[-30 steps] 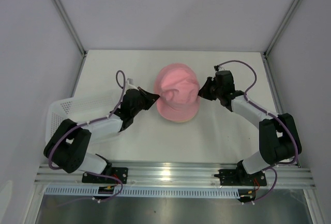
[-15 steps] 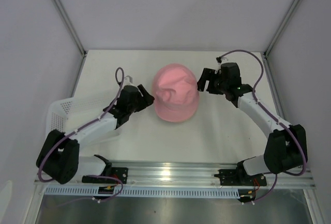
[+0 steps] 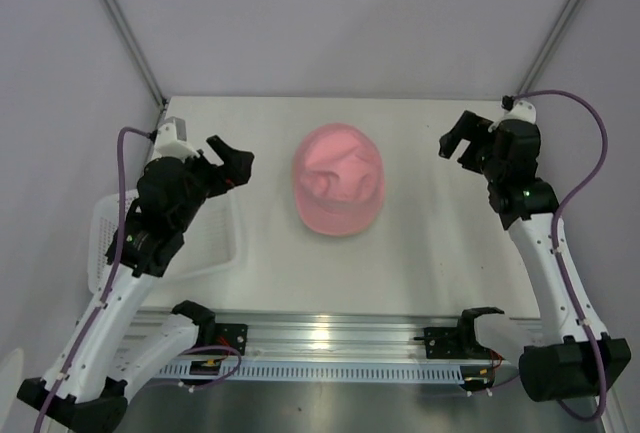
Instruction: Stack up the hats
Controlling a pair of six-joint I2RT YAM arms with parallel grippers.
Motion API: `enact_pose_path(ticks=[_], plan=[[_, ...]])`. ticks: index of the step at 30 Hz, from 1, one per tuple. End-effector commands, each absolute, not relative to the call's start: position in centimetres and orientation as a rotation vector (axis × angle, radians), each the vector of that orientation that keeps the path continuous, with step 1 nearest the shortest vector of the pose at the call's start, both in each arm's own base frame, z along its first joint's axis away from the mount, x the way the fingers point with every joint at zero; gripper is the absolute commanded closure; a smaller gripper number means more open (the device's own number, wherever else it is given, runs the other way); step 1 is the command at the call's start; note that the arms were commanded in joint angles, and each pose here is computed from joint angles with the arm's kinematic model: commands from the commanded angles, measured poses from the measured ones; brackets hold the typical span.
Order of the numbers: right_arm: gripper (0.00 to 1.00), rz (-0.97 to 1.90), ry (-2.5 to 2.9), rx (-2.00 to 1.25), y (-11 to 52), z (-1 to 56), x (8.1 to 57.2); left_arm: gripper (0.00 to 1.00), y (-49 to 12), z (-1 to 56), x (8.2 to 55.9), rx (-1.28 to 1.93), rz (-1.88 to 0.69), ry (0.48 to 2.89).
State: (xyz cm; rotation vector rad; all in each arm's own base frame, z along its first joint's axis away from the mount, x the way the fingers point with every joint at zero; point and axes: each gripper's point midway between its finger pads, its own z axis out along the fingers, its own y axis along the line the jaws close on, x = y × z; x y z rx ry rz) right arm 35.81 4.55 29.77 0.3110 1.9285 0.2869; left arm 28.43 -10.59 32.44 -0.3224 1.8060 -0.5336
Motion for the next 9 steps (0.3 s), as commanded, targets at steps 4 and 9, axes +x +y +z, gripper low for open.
enact_pose_path(ticks=[4,9], plan=[[0.01,0.331,1.950,0.316,5.0,26.4,32.4,0.01,-9.3,27.2,24.0,-0.223,-0.474,1.968],[0.01,0.291,1.912,0.320,4.0,26.8,30.9,0.01,-8.8,26.5,23.5,-0.227,-0.454,1.982]])
